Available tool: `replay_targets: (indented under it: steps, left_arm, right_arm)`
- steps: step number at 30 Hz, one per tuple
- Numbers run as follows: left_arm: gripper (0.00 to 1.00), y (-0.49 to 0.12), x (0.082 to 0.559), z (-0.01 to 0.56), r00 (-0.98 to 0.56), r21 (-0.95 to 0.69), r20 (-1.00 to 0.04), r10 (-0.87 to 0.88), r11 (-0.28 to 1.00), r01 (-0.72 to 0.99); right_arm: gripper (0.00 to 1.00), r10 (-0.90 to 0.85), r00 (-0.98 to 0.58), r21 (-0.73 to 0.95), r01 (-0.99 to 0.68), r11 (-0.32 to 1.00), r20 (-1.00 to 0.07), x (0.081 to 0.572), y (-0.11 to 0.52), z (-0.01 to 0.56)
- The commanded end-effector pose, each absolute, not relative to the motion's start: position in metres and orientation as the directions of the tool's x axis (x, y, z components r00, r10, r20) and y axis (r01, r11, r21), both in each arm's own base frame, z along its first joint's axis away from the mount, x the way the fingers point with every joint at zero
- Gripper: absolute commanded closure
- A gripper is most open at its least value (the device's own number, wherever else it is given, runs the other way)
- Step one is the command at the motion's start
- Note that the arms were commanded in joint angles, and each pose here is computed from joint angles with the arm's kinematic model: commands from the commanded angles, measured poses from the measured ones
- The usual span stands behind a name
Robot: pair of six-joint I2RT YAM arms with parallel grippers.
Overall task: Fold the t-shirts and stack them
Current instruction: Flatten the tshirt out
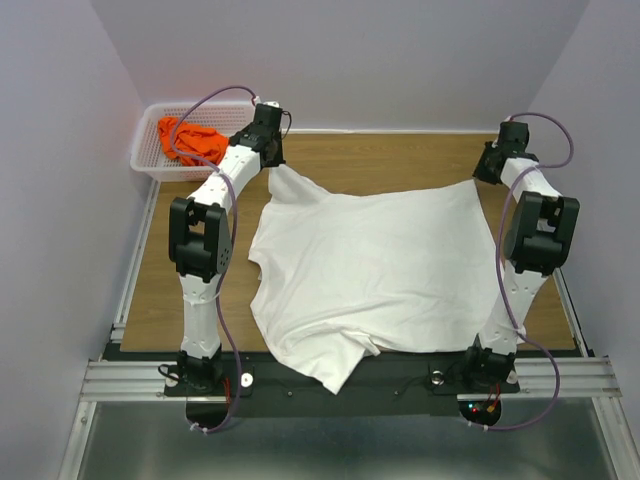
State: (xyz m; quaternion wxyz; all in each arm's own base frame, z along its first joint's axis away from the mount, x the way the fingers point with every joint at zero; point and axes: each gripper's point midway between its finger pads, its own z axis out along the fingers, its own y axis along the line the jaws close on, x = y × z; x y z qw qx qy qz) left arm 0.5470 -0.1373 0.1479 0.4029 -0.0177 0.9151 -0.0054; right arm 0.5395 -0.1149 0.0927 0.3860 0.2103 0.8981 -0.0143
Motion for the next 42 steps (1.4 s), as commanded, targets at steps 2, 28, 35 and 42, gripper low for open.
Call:
replay_targets:
  steps: [2,28,35,42]
  left_arm:
    - [1.00,-0.127,0.549,0.195,-0.577,-0.042,-0.813,-0.079,0.996,-0.077]
    - [1.00,-0.124,0.555,0.187,-0.568,-0.042,-0.818,-0.084,0.995,-0.088]
    - [1.00,-0.125,0.561,0.194,-0.544,-0.032,-0.836,-0.068,0.997,-0.076]
    - [1.00,-0.129,0.570,0.196,-0.531,-0.023,-0.846,-0.046,0.998,-0.050]
  right_arm:
    - [0.58,0.324,-0.567,0.139,0.345,0.928,-0.757,0.568,-0.122,0.114]
    - [0.60,0.191,-0.666,0.120,0.151,0.981,-0.721,0.574,-0.104,0.074]
    - [0.63,0.154,-0.686,0.093,0.126,0.988,-0.711,0.578,-0.106,0.059]
    - [0.64,0.125,-0.711,0.050,0.126,0.991,-0.692,0.570,-0.112,0.045]
